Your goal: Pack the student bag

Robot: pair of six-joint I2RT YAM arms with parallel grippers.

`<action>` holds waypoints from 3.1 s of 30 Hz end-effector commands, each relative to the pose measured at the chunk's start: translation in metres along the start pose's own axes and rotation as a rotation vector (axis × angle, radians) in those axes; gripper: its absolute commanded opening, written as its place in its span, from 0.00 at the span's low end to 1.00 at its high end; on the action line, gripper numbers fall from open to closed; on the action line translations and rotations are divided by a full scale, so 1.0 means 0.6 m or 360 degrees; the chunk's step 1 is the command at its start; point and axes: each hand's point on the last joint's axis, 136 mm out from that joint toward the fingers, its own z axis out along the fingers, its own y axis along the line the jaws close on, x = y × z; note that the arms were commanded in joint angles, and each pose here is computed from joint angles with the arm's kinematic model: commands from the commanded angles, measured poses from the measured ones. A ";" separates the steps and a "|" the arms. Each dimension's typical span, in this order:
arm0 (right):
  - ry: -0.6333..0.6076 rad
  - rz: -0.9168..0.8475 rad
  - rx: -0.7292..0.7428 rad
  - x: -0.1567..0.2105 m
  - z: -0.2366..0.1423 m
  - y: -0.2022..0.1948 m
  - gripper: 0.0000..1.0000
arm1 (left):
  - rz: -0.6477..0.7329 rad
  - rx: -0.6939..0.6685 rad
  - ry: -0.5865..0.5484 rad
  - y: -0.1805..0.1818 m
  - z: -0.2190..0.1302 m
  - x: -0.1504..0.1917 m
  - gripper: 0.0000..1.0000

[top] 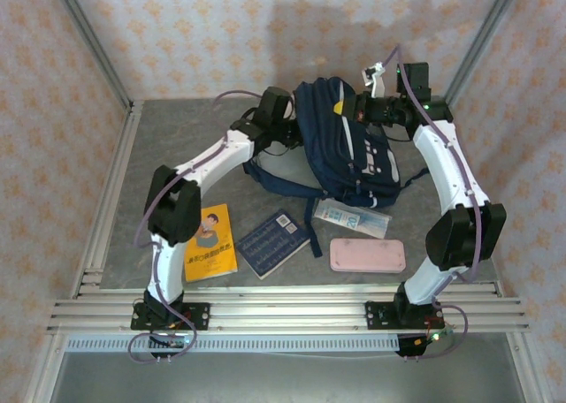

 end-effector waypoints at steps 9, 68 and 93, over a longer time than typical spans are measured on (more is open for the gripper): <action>-0.0129 -0.0260 -0.0205 -0.013 0.010 0.091 0.00 | -0.0068 0.0103 0.0089 -0.001 0.172 0.058 0.21; -0.0274 -0.0264 0.1013 0.001 0.076 -0.057 0.55 | 0.0275 -0.0543 -0.0488 0.100 -0.435 0.094 0.99; 0.0425 0.0469 0.0620 0.506 0.145 -0.012 0.51 | 0.0152 -0.0816 -0.0025 0.278 -0.247 0.284 0.95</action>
